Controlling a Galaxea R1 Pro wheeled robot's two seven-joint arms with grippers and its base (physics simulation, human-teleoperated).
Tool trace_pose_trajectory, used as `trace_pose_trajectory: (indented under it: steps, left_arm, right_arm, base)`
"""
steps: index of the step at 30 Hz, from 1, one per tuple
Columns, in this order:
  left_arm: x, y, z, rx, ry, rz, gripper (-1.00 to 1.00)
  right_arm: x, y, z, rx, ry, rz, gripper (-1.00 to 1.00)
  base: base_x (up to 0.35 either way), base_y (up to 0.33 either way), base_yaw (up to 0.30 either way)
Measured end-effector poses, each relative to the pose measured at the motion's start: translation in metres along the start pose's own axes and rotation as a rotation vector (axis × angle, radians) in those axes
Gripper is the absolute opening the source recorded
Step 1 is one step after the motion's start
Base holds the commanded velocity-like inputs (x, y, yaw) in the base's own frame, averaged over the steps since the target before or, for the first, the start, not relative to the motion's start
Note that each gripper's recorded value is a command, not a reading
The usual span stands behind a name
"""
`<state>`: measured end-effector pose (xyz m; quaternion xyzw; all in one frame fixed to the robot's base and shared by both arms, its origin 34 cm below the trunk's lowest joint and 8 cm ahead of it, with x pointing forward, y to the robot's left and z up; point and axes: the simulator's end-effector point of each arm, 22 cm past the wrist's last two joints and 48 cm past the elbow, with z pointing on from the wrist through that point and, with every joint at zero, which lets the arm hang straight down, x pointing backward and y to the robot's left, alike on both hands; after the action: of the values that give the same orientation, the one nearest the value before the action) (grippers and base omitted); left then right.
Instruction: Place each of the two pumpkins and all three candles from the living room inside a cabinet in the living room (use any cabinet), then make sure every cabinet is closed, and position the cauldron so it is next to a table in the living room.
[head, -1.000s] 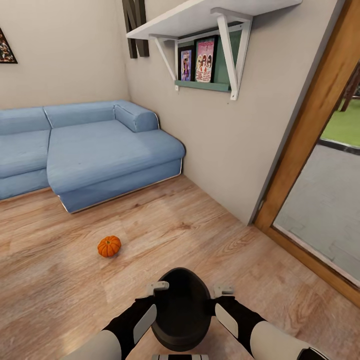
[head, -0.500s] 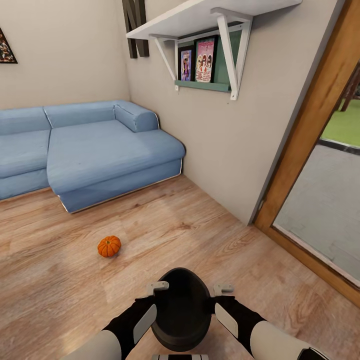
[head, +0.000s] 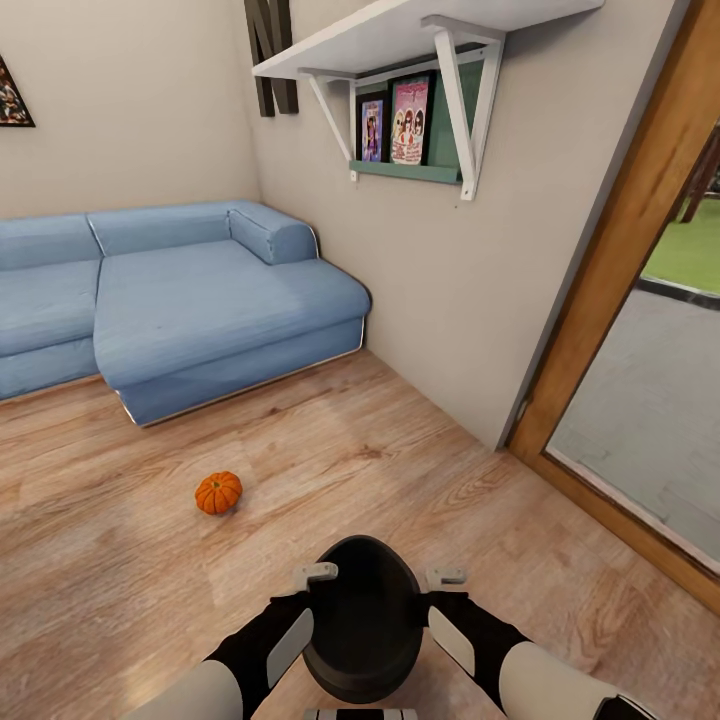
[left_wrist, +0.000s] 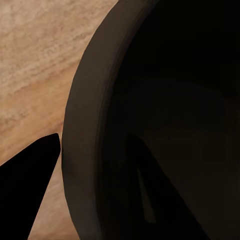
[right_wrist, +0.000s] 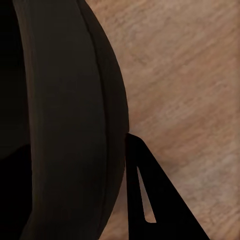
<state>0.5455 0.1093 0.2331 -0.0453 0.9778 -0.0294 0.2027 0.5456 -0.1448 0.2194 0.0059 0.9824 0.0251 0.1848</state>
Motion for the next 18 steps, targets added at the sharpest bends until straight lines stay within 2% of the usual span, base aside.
trace_pose_trajectory:
  steps: [8, 12, 18]
  left_arm:
    - [0.0000, 0.0001, 0.0000, 0.001, 0.000, 0.001, -1.00]
    - [-0.0002, 0.0013, 0.0000, -0.001, 0.000, 0.003, -1.00]
    - [-0.0009, 0.0040, -0.0007, -0.008, -0.001, 0.010, -1.00]
  right_arm:
    - [-0.0002, 0.0016, -0.0002, -0.005, 0.001, -0.003, -1.00]
    - [0.0003, 0.0027, 0.0001, -0.029, 0.003, -0.040, -1.00]
    - [0.0018, 0.0063, -0.0007, -0.048, 0.008, -0.028, -1.00]
  base:
    - [0.000, 0.000, 0.000]
    - [0.000, 0.000, 0.000]
    - [0.000, 0.000, 0.000]
